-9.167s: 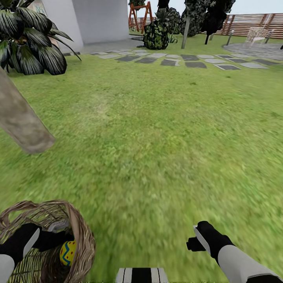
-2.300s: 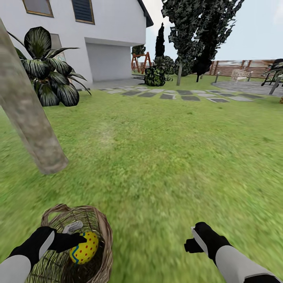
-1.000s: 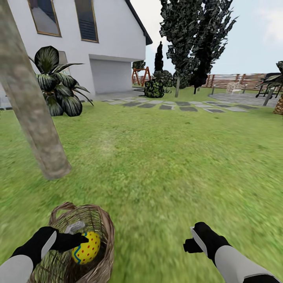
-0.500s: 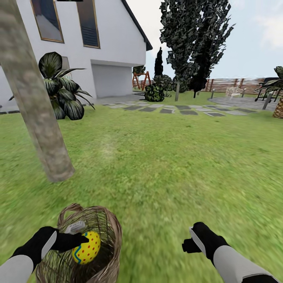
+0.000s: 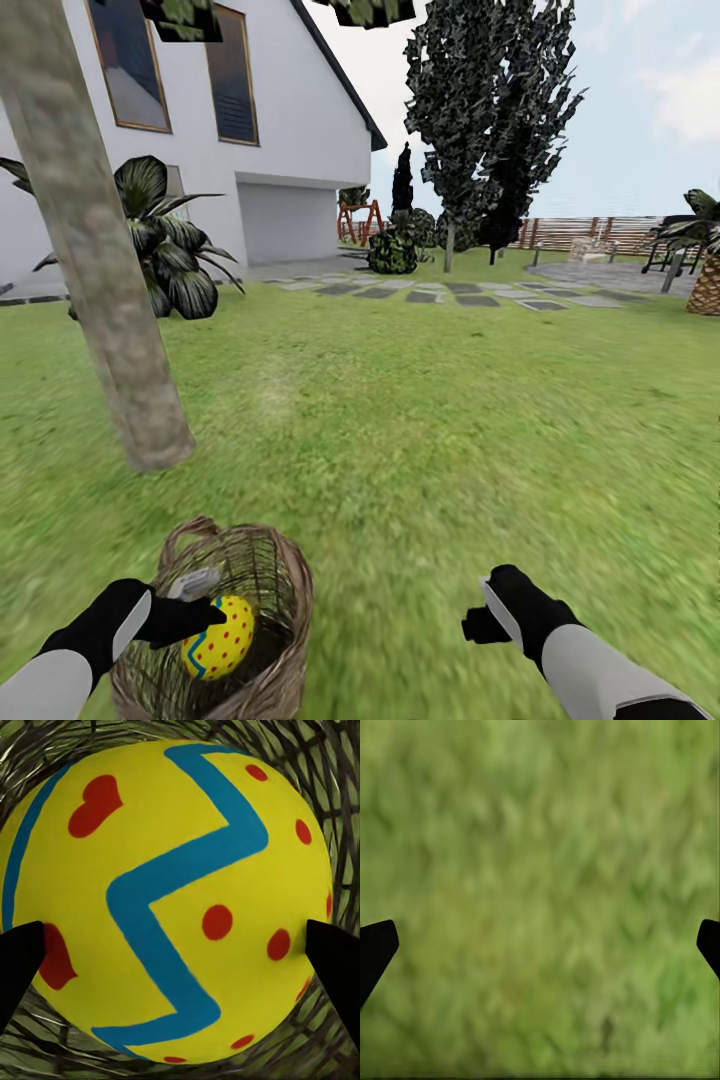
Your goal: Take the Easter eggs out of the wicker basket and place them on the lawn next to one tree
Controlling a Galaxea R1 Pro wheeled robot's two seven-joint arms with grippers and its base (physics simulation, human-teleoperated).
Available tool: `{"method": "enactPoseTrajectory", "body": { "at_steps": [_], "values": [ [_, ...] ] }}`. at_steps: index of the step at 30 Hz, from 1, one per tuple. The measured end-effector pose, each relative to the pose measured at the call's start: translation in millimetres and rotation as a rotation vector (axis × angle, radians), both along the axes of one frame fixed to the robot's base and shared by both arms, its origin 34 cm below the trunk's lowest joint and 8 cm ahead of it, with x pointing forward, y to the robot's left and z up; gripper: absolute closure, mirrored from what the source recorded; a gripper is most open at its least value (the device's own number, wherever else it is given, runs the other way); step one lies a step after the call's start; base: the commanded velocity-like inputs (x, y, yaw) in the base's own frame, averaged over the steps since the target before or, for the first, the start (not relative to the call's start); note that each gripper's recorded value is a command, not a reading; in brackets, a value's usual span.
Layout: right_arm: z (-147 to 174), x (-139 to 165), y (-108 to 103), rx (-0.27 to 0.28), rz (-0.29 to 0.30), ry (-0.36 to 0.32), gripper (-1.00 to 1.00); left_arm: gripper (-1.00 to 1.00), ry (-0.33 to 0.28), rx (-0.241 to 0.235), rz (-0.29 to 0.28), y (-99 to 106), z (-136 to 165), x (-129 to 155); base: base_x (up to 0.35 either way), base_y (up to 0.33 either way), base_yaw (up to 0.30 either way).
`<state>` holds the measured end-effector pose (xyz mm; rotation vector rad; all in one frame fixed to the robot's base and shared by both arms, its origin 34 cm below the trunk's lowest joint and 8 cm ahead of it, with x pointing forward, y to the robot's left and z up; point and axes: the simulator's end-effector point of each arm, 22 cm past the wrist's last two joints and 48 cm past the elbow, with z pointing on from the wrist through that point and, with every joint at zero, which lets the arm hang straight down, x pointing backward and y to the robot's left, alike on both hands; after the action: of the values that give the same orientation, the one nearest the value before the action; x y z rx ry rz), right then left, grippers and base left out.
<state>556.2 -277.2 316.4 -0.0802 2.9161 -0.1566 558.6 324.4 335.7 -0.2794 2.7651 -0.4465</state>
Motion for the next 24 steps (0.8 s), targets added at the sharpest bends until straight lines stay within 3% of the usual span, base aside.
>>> {"method": "enactPoseTrajectory", "body": {
  "at_steps": [24],
  "values": [
    [54.2,16.3,-0.9,0.0,0.001,-0.012,-1.0,1.0,0.001,-0.017,-0.018,-19.7,51.6,14.4,-0.001,0.0,0.0]
  ]
}}
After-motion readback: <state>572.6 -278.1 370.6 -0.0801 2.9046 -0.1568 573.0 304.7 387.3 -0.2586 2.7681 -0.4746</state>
